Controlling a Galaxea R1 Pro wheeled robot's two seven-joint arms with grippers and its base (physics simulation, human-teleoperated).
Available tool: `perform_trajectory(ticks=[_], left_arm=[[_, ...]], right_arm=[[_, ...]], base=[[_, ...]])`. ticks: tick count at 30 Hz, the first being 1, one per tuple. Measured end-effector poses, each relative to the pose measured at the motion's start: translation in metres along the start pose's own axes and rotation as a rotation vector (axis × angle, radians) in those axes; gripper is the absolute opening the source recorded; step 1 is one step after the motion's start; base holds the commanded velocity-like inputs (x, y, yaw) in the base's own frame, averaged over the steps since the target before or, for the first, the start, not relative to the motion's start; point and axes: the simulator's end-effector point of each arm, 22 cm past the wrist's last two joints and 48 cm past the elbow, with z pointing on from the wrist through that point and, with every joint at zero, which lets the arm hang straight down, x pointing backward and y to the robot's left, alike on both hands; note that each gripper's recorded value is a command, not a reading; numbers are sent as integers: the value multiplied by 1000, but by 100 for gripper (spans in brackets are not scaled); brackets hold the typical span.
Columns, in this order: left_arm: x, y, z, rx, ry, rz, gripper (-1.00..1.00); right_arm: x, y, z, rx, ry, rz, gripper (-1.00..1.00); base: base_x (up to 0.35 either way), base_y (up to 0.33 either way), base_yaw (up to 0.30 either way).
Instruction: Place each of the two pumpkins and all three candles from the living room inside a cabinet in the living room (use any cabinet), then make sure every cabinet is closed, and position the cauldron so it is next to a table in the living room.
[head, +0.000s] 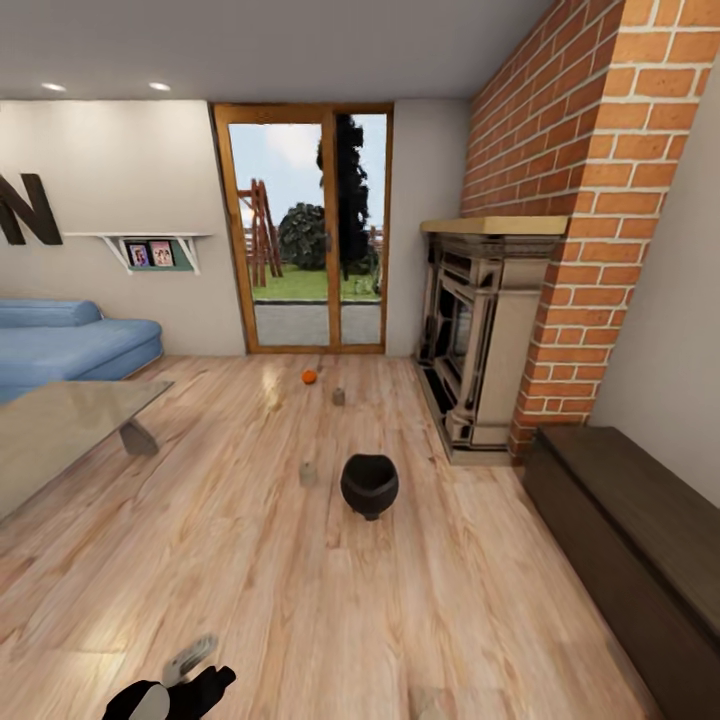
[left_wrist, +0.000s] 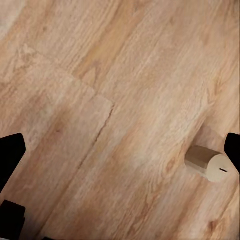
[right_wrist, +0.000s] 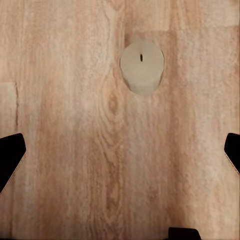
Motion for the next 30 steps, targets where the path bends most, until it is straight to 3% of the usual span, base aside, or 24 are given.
perform_trajectory(ticks=[30], left_arm=[[1, 0, 1, -1, 3, 0, 100]], right_arm=[[1, -1, 0, 2, 3, 2, 100]], base=[[126, 5, 1]])
